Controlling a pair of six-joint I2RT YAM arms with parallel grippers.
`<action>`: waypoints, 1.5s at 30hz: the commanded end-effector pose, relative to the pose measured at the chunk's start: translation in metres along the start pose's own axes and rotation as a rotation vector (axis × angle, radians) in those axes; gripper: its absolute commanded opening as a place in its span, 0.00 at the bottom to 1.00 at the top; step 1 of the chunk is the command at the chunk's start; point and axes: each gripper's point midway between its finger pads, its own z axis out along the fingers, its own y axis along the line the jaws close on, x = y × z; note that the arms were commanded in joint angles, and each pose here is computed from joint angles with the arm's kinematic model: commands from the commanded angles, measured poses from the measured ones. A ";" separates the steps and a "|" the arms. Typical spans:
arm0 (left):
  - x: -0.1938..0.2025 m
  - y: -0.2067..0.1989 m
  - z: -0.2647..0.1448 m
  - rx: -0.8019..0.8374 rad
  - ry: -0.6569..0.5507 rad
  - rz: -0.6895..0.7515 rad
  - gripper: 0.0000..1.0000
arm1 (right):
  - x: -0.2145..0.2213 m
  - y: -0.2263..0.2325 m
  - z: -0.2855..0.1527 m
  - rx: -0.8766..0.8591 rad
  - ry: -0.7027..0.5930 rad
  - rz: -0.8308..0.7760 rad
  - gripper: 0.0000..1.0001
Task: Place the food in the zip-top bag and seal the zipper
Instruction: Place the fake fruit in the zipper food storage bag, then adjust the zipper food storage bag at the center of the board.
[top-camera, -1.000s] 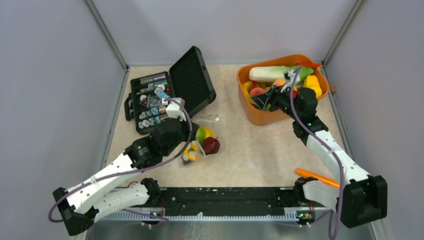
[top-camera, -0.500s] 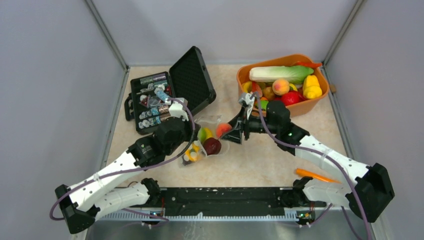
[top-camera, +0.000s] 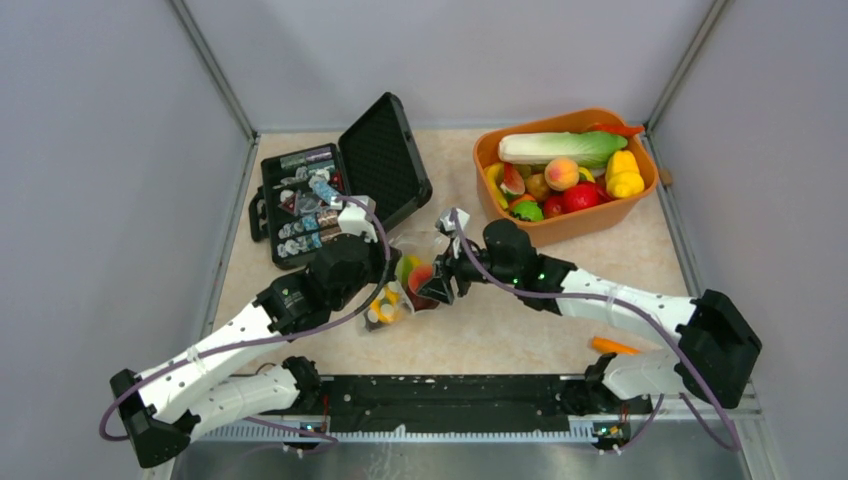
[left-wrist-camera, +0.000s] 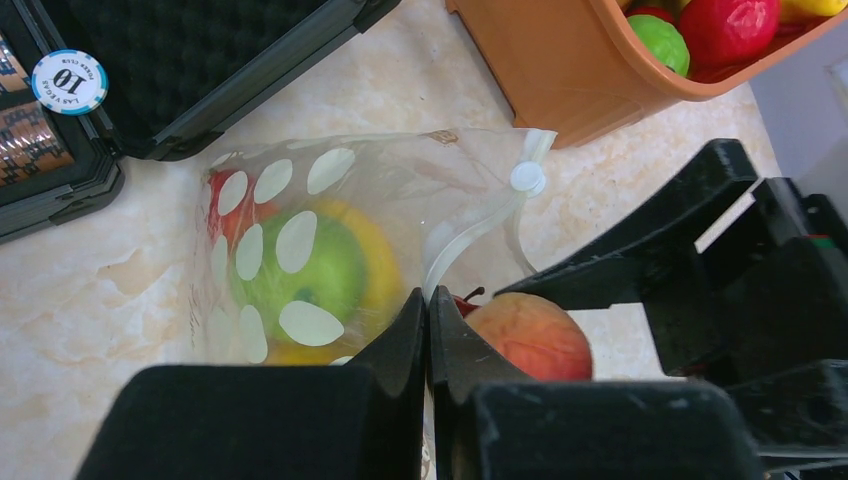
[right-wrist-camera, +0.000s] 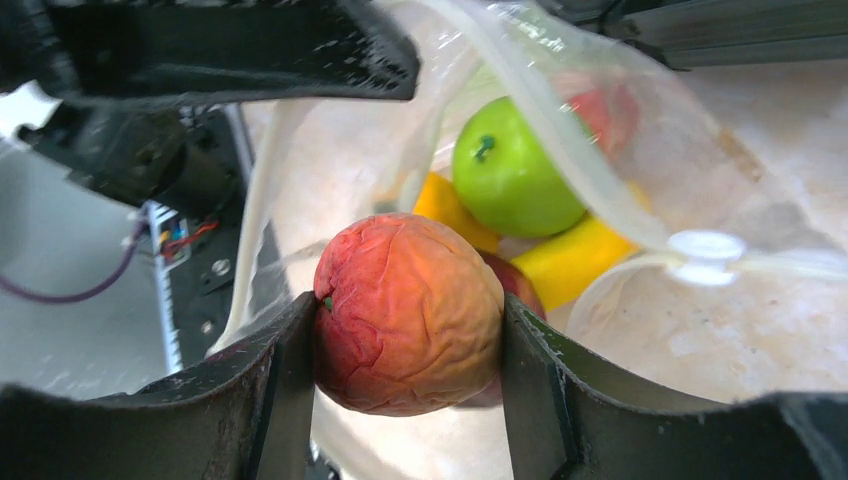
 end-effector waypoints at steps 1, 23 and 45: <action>-0.019 -0.014 -0.005 0.049 -0.048 -0.019 0.00 | -0.043 -0.024 0.012 0.189 -0.121 -0.082 0.33; -0.021 -0.014 -0.007 0.054 -0.056 -0.023 0.00 | -0.065 -0.016 0.013 0.215 -0.266 -0.012 0.77; -0.018 -0.013 -0.008 0.062 -0.054 -0.027 0.00 | -0.020 -0.050 -0.020 0.446 -0.166 0.147 0.58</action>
